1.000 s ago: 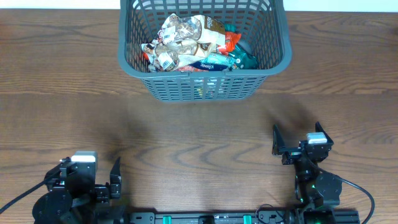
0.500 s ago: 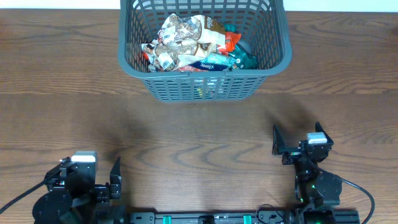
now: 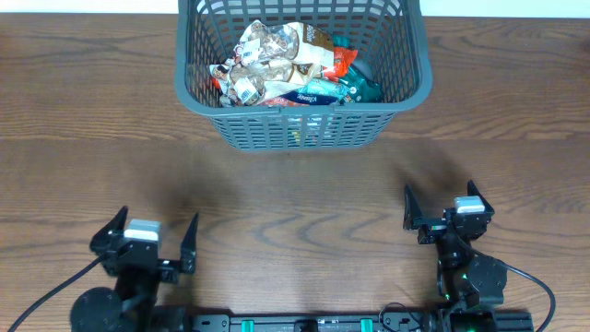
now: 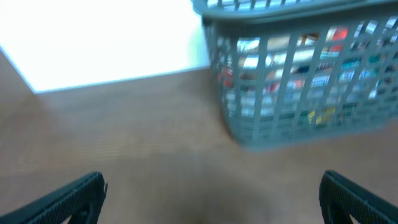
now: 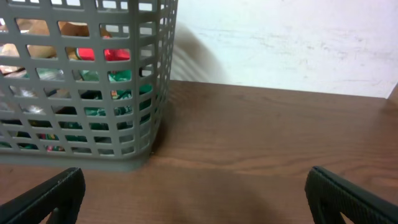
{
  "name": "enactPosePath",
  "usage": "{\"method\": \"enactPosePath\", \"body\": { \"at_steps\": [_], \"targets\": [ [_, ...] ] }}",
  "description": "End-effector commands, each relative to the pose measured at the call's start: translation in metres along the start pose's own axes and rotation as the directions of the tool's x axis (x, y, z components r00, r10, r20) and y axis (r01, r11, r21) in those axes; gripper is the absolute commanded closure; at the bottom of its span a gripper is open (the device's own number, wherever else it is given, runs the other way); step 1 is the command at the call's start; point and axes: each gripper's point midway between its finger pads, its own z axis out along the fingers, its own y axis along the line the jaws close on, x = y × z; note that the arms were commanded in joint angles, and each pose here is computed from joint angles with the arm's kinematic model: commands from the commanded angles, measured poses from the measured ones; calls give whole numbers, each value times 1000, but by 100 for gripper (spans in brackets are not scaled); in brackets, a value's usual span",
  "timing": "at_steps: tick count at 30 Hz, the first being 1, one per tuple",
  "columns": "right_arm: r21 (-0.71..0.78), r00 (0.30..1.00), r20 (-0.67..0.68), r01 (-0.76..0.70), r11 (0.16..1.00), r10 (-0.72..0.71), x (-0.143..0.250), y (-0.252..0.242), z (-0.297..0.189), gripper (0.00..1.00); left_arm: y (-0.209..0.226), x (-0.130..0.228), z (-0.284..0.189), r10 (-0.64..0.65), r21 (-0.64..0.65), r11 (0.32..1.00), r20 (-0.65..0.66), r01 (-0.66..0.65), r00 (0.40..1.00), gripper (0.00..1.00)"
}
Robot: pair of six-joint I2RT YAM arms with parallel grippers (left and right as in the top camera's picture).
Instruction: Pack container
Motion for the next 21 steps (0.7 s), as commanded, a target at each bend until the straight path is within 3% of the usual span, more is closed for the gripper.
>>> {"method": "enactPosePath", "body": {
  "at_steps": [1,9,21],
  "targets": [
    [-16,1000,1,17,1000,-17,2,3,0,1,-9,5,16,-28,50,998,57,25,998,1],
    [-16,1000,1,17,1000,-17,2,3,0,1,-13,9,49,-6,67,998,196,-8,981,1],
    [-16,1000,1,17,1000,-17,1,3,0,1,-25,78,79,-33,105,994,75,25,997,1]
  ]
}}
